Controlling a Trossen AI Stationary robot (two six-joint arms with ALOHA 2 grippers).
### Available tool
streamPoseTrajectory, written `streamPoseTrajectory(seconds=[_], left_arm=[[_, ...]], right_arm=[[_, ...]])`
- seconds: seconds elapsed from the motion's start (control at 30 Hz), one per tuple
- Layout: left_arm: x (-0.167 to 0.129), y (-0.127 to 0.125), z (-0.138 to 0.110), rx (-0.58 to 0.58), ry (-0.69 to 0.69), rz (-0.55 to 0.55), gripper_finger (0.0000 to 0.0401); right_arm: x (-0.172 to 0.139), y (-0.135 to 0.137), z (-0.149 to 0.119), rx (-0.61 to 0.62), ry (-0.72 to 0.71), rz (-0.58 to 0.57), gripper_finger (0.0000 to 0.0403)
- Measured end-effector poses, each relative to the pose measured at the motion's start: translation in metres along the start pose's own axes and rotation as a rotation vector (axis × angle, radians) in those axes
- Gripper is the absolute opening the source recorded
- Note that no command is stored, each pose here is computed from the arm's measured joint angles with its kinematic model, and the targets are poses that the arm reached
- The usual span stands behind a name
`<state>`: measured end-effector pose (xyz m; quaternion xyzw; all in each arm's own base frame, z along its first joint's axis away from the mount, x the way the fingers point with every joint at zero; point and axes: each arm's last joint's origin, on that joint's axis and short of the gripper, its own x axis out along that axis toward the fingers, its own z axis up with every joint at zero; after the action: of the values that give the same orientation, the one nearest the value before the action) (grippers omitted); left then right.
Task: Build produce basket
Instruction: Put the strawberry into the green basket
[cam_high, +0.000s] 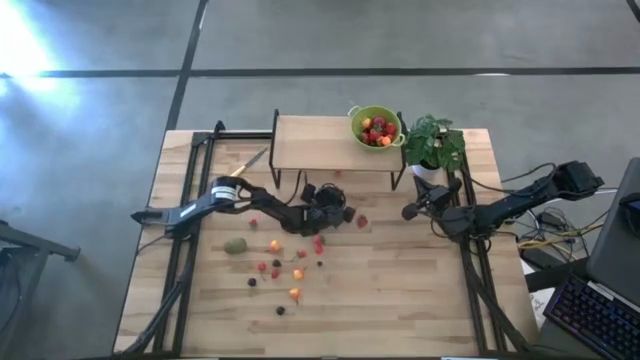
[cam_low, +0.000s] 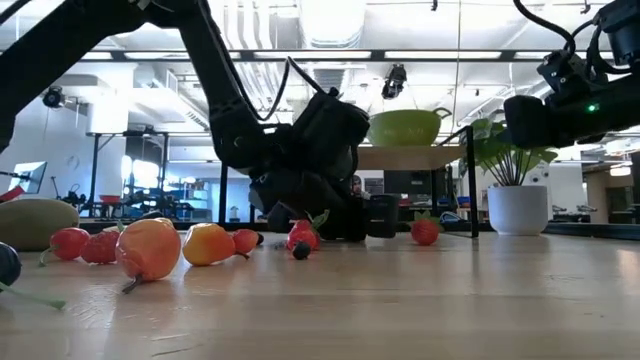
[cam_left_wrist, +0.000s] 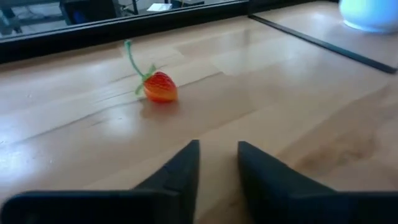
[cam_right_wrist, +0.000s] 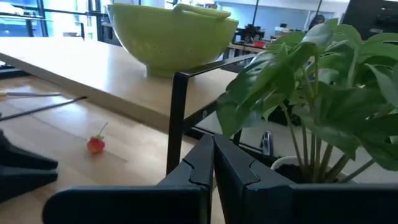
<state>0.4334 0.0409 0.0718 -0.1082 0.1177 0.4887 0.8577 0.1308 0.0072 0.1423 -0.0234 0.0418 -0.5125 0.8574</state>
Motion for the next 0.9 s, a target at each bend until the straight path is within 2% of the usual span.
streamPoseTrajectory(seconds=[0.17, 0.3, 0.9], left_arm=[[0.01, 0.008, 0.002, -0.07, 0.001, 0.033, 0.0196], [0.017, 0.015, 0.005, -0.071, -0.004, 0.064, 0.0231], [0.035, 0.02, 0.011, -0.139, -0.009, 0.022, 0.0241]], right_arm=[[0.0, 0.0, -0.001, 0.011, 0.004, 0.0, 0.0008], [0.0, 0.0, -0.004, 0.028, 0.011, -0.001, 0.0008], [0.0, 0.0, -0.007, 0.042, 0.021, -0.003, 0.0008]])
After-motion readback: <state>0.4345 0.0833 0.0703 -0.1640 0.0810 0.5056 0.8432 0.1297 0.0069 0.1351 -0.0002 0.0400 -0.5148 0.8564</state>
